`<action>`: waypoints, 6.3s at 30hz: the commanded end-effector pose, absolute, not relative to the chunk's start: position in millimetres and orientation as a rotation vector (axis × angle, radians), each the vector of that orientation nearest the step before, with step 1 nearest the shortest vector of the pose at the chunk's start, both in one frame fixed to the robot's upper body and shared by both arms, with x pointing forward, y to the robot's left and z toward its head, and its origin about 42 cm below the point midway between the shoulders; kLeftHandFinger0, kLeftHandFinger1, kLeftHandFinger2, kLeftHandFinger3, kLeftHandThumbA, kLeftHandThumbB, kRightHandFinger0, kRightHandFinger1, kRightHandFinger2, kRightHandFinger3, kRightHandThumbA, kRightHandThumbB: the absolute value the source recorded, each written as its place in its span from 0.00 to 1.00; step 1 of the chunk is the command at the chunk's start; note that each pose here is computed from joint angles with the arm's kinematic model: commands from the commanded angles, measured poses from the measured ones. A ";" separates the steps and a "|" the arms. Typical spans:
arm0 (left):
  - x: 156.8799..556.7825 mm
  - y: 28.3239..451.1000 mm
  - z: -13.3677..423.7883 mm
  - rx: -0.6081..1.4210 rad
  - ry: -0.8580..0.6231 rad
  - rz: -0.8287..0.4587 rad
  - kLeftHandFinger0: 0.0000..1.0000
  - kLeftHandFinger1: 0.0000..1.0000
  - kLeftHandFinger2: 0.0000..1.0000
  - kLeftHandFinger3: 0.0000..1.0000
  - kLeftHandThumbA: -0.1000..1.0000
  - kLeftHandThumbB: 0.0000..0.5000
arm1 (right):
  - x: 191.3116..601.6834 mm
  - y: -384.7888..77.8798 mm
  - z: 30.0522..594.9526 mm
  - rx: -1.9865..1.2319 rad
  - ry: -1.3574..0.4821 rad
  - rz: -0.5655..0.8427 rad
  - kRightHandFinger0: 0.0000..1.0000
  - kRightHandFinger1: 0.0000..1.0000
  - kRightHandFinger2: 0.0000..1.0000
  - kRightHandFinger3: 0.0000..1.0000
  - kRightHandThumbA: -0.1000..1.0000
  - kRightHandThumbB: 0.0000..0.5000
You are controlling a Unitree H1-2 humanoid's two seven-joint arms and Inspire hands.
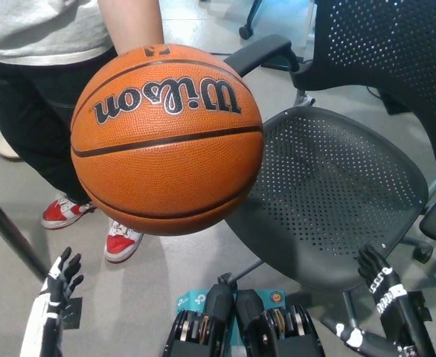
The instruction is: The robot grabs the basketball from a person using both hands and then drops it on the black chair in the front
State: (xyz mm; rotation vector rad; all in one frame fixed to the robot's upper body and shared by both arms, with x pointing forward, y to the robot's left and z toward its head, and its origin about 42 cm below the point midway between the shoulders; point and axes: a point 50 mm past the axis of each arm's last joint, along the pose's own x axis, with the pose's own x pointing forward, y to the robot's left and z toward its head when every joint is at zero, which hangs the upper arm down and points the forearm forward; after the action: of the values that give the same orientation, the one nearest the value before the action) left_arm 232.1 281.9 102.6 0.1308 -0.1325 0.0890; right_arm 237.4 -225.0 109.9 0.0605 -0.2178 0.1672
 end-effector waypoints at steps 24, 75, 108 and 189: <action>302.7 290.7 322.6 0.056 -0.665 0.101 1.00 1.00 1.00 1.00 1.00 0.44 | 376.1 -144.1 318.7 0.574 -0.506 0.520 1.00 1.00 1.00 1.00 1.00 0.83; 327.8 235.7 284.6 0.023 -0.519 -0.019 1.00 1.00 1.00 1.00 1.00 0.32 | 394.6 -89.4 258.8 0.678 -0.284 0.666 1.00 1.00 1.00 1.00 1.00 0.90; 367.0 140.9 260.9 0.742 -0.533 -0.148 1.00 1.00 1.00 1.00 1.00 0.47 | 400.0 1.4 246.2 0.513 -0.372 0.516 1.00 1.00 1.00 1.00 1.00 0.59; 516.4 -67.2 354.3 0.395 -0.412 -0.449 1.00 1.00 1.00 1.00 1.00 0.49 | 519.9 -196.4 363.7 0.506 -0.307 0.127 1.00 1.00 1.00 1.00 1.00 0.45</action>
State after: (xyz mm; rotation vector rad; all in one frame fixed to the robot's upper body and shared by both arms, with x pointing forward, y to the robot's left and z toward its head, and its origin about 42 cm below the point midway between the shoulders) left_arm 523.7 -21.3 288.2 0.5005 -0.1551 -0.3688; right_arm 508.0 -209.8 313.4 0.4224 -0.1734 -0.0344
